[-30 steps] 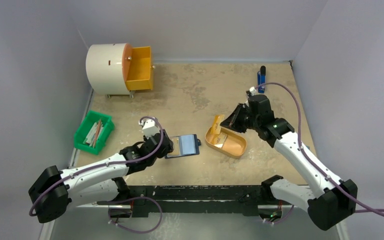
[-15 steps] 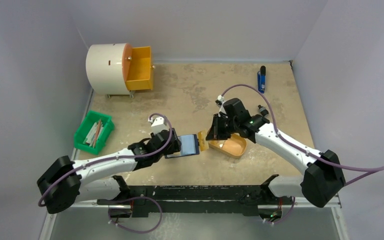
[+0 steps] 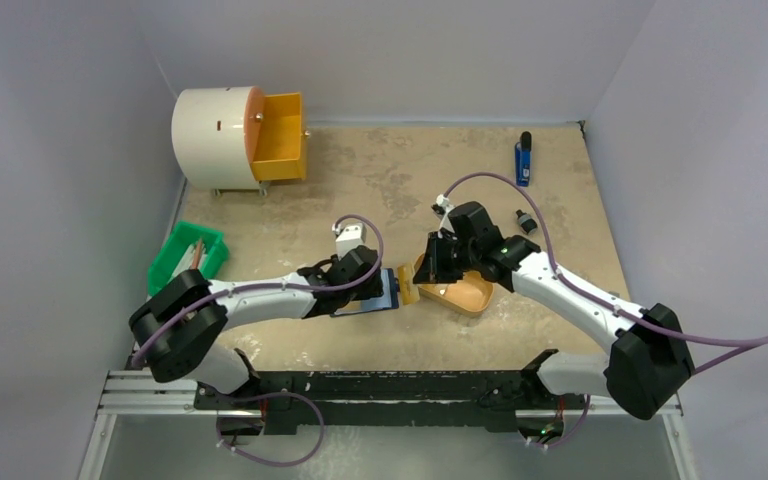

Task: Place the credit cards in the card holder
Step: Turn over the card slot in the card holder.

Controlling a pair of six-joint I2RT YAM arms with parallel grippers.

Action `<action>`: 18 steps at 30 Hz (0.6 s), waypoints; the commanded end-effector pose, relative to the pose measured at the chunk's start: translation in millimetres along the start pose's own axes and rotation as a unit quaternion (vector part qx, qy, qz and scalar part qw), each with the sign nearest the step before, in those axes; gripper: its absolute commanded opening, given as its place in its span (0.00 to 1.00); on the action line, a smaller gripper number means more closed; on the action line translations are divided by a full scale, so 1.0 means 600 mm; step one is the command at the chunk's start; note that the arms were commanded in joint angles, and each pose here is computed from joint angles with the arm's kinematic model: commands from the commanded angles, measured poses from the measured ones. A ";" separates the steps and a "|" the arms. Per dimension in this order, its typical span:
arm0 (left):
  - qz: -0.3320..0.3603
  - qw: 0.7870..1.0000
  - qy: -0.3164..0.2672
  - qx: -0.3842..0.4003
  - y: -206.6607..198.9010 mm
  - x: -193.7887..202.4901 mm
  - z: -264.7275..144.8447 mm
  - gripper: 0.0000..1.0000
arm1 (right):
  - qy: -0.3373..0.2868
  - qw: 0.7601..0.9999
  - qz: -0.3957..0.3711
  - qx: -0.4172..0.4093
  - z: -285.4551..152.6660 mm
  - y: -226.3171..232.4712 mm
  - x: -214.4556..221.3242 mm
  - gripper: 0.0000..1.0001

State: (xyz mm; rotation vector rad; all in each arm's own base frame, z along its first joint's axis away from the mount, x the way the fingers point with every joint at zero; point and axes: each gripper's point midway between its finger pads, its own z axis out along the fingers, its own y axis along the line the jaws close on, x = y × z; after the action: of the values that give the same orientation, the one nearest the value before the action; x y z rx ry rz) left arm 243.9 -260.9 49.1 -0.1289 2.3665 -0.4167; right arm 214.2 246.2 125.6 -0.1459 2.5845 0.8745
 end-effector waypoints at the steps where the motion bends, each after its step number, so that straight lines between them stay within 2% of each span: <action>1: 0.012 1.000 -0.002 0.006 -0.019 -0.006 0.014 0.51 | -0.014 0.999 -0.013 -0.037 -0.007 0.025 -0.011 0.00; 8: 0.020 1.000 0.009 -0.021 0.004 0.016 0.032 0.42 | -0.014 0.999 -0.010 -0.043 -0.006 0.027 -0.009 0.00; 18: 0.020 0.999 0.007 -0.043 0.027 0.023 0.031 0.10 | 0.001 0.998 -0.013 -0.060 0.006 0.034 0.004 0.00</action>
State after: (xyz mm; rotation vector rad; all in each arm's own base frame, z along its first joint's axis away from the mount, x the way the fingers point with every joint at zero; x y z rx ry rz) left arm 247.3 -258.0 24.4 -0.1194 2.4000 -0.3298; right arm 210.7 256.0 128.3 -0.1805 2.5601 0.9553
